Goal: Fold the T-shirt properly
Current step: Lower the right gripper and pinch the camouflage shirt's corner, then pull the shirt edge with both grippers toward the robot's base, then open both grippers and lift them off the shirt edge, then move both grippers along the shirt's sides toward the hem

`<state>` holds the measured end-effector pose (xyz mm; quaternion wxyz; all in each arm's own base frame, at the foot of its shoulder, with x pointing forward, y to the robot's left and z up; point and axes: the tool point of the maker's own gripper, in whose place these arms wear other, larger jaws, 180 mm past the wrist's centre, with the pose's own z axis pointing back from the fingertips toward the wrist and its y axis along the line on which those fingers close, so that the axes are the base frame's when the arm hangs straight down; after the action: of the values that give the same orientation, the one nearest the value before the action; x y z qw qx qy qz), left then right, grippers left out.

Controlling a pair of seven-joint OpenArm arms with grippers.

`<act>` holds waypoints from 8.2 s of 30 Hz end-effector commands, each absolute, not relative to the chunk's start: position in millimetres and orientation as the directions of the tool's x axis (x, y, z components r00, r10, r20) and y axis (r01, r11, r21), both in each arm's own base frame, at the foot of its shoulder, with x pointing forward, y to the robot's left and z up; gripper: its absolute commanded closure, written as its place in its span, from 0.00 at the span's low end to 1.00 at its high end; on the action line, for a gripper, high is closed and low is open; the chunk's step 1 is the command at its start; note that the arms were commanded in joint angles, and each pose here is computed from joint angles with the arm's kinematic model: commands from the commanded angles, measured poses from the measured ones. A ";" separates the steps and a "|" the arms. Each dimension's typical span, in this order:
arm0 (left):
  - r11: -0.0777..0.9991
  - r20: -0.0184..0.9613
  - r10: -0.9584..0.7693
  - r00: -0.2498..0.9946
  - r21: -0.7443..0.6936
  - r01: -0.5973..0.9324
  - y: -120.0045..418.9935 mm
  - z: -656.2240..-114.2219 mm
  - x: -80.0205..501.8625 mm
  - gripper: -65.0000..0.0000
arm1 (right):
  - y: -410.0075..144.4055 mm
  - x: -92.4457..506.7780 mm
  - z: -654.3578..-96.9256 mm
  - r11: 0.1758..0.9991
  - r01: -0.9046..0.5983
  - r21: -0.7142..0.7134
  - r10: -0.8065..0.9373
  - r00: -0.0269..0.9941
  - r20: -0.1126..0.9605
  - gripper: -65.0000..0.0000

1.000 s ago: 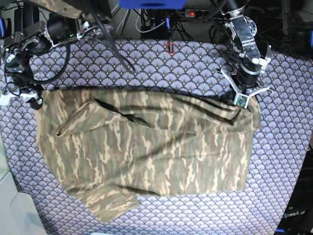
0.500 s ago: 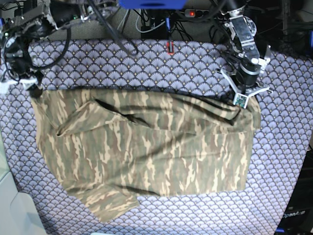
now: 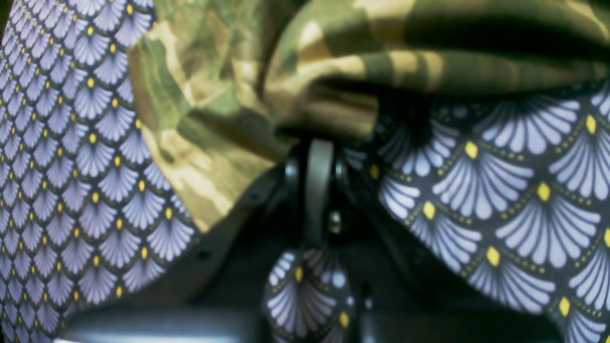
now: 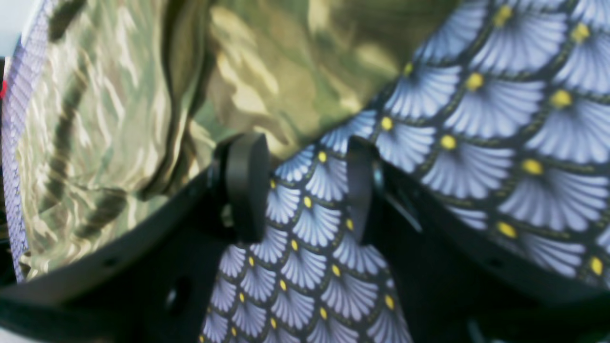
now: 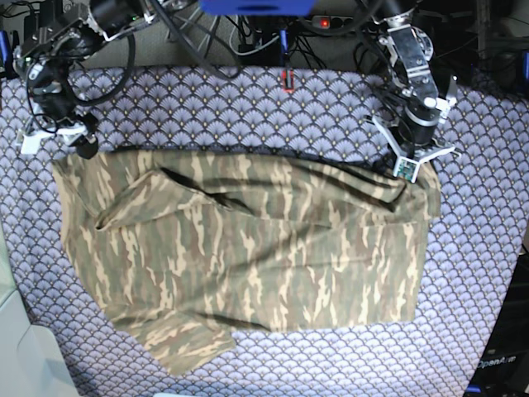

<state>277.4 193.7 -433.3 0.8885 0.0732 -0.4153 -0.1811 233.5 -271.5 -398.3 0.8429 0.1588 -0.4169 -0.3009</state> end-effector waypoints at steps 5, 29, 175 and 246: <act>0.918 0.683 -0.394 0.616 0.263 0.296 187.1 -441.7 268.8 1.00 | -281.8 247.5 -382.2 0.755 0.372 0.540 -0.655 0.397 0.643 0.57; 0.918 0.687 -0.395 0.610 0.268 0.293 187.6 -439.0 271.5 1.00 | -256.8 278.6 -408.2 0.660 0.380 0.648 -0.751 0.345 0.563 0.56; 0.965 0.712 -0.215 0.669 0.259 0.035 255.3 -387.0 189.6 0.65 | -353.3 163.5 -344.1 0.932 0.349 0.101 -0.303 0.594 0.745 0.70; 0.967 0.764 -0.197 0.614 0.253 -0.005 210.2 -317.3 330.8 0.65 | -308.4 317.5 -300.8 0.910 -0.016 -0.414 0.310 0.689 0.655 0.70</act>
<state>321.7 211.0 -331.2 0.9027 0.1147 -0.4112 -0.0549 311.1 -305.6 -314.2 0.9082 -0.1830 -0.3661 0.0876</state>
